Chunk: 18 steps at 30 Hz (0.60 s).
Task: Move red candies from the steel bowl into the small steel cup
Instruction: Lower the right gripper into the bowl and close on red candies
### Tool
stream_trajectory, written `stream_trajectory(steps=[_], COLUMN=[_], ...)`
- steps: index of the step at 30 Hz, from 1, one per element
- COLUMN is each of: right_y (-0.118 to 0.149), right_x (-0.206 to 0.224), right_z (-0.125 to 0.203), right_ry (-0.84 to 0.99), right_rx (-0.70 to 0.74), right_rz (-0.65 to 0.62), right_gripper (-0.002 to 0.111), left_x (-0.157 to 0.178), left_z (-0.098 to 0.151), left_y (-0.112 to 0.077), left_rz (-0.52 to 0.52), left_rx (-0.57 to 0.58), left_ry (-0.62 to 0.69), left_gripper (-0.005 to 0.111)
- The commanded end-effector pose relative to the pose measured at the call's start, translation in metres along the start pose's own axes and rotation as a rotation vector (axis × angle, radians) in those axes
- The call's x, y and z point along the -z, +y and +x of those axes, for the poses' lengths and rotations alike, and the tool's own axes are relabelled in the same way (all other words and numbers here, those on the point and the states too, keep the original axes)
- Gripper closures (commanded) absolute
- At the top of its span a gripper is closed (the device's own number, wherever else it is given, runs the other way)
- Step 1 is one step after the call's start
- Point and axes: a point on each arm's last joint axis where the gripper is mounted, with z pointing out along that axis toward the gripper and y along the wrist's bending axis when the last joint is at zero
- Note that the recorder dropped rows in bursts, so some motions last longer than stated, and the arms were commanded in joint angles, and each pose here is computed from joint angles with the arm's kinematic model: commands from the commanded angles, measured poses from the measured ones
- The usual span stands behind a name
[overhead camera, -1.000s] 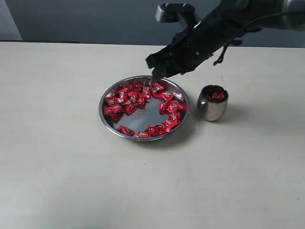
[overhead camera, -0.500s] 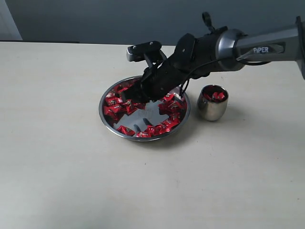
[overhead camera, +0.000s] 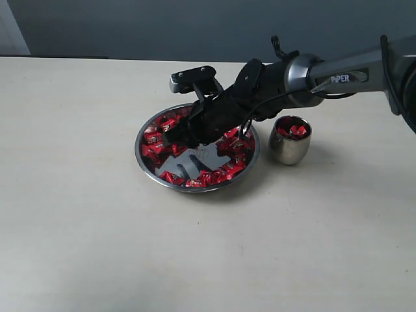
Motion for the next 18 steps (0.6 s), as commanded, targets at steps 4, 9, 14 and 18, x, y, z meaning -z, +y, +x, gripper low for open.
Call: stream_trajectory(steps=[4,9,14,18], right_y=[0.003,0.003,0.002,0.003], right_x=[0.000,0.000,-0.007,-0.015], right_z=[-0.002,-0.003,-0.004,-0.010], right_ry=[-0.023,-0.031,-0.028,-0.029], right_rx=[0.070,0.090,0.096,0.092], right_rz=[-0.030,-0.021,-0.028,-0.058], right_gripper=[0.072,0.072,0.072,0.072], left_x=[0.000,0.000,0.000,0.000], left_z=[0.001,0.001,0.001,0.001], left_y=[0.000,0.000,0.000,0.000], left_rz=[0.000,0.000,0.000,0.000], left_rx=[0.004,0.004,0.004,0.004], left_ry=[-0.005,-0.005,-0.005,-0.005], left_gripper=[0.105,0.105,0.105,0.105])
